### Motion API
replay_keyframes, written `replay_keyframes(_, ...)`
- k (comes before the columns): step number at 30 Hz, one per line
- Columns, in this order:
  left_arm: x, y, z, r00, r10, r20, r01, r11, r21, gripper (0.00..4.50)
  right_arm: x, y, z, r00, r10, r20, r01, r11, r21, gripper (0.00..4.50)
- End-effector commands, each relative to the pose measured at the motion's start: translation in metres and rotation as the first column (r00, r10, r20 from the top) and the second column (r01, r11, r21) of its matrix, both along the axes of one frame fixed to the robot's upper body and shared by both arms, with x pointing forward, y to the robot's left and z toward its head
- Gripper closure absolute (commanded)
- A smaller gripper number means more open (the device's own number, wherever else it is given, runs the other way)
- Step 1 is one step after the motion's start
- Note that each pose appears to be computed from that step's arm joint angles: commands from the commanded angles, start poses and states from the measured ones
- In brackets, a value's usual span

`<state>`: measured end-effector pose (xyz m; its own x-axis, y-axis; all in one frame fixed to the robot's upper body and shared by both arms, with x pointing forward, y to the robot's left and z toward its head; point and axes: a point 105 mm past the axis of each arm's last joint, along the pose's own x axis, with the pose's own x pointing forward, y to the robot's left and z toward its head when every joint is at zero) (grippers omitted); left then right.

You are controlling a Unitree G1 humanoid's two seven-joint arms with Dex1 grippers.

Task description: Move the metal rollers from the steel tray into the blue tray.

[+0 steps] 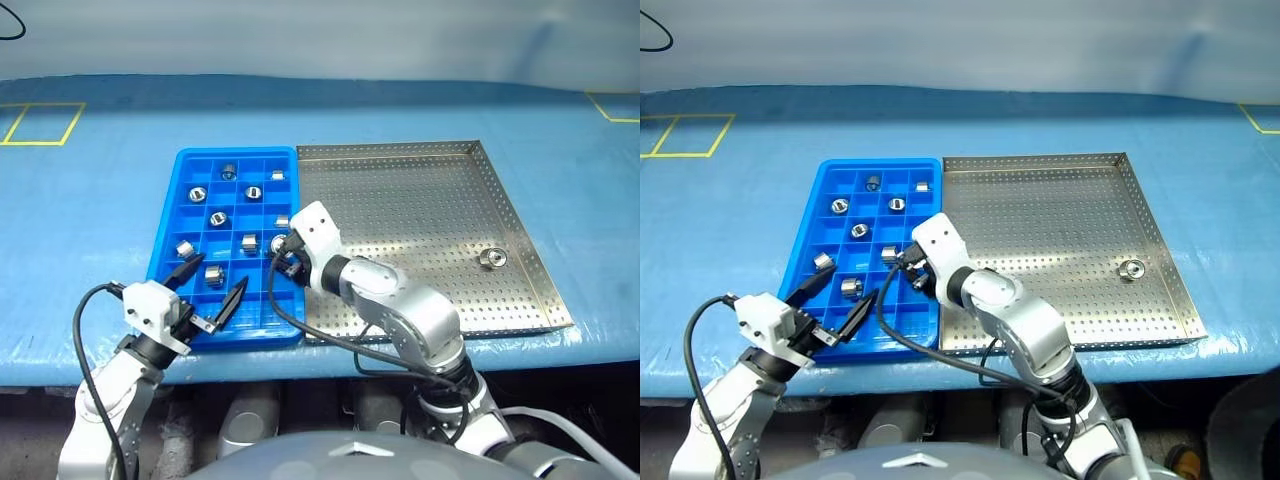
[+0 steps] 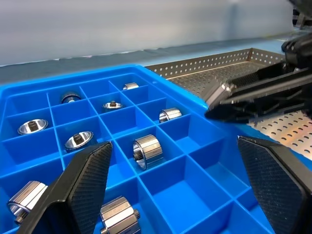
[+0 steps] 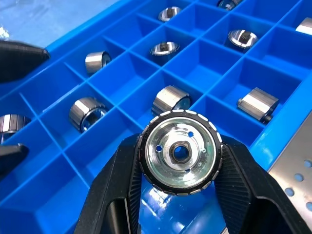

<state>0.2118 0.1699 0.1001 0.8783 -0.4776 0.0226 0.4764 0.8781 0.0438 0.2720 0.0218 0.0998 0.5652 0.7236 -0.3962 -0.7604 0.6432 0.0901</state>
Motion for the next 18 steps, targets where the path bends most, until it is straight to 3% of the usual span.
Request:
replay_keyframes(1, -0.002, -0.004, 0.012, 0.999, -0.015, 0.042, 0.016, 1.000, -0.019, 0.00, -0.007, 0.008, 0.006, 0.997, 0.076, -0.004, -0.076, 0.997, -0.007, 2.78)
replay_keyframes(15, 0.000, -0.010, 0.010, 0.999, -0.030, 0.033, 0.031, 0.999, -0.040, 0.00, -0.006, 0.009, -0.024, 0.992, 0.114, -0.047, -0.122, 0.970, -0.209, 2.78)
replay_keyframes(18, 0.001, -0.011, 0.010, 0.999, -0.035, 0.032, 0.037, 0.999, -0.040, 0.00, -0.002, 0.006, -0.022, 0.995, 0.094, -0.027, -0.098, 0.971, -0.216, 1.80)
